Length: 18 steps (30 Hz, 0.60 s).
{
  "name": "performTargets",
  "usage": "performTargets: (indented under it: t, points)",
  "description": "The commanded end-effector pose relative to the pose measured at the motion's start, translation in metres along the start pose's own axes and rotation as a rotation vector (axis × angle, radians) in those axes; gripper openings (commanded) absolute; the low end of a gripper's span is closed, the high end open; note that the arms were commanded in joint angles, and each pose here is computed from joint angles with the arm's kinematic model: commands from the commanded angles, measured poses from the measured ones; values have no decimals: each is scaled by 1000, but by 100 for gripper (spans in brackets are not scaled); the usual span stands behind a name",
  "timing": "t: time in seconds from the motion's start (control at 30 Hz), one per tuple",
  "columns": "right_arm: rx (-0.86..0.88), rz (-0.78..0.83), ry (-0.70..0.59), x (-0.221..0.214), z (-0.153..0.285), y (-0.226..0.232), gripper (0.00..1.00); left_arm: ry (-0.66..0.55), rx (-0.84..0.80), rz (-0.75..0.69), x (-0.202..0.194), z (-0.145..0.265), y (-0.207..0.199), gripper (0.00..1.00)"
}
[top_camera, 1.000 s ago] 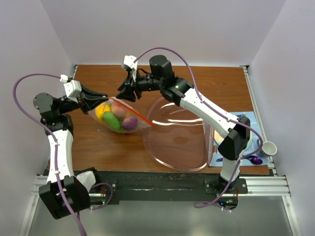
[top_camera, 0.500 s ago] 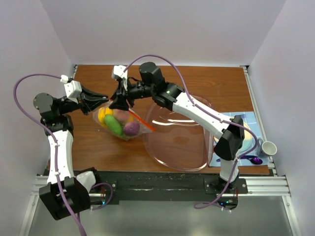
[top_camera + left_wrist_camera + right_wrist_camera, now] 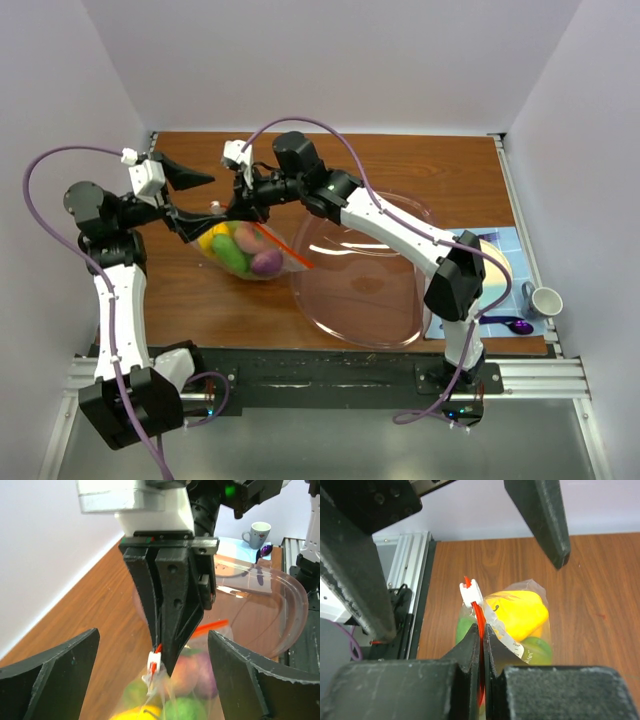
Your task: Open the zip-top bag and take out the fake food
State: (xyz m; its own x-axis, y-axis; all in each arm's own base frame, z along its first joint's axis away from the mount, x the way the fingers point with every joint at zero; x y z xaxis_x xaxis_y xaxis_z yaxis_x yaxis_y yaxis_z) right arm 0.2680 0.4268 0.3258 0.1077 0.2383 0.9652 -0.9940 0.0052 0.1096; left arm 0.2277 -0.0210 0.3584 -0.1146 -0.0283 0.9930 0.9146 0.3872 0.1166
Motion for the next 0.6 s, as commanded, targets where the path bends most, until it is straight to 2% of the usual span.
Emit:
performTargets:
  t: [0.0,0.17,0.3,0.43,0.53,0.57]
  points:
    - [-21,75,-98,44,25,-1,0,29,-173,72,-8,6,-8,96]
    - [1,61,-122,51,29,1,0,30,-175,-3,-22,7,-14,97]
    - [5,65,-136,56,31,4,0,34,-176,61,-36,7,-16,97]
    - [37,42,-156,60,30,7,0,31,-178,45,-38,7,-14,96]
    - [50,36,-159,61,29,9,0,29,-180,31,-38,6,-10,92]
    - [49,34,-158,60,29,9,0,28,-180,25,-38,6,-9,87]
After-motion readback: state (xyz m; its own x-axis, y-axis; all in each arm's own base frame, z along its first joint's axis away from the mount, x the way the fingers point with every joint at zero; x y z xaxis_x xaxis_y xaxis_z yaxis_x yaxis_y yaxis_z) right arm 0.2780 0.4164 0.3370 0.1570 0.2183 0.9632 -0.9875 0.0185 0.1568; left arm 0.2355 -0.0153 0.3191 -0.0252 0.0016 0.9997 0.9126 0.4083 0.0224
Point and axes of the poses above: each gripper's point midway between its finger pads, its own z axis back along the fingers, its own y axis along the line the jaws close on, x = y × z, the point moved 8 cm from there along z, back along the fingers, and after that the axes turned 1 degree about -z, right-handed, at the moved point
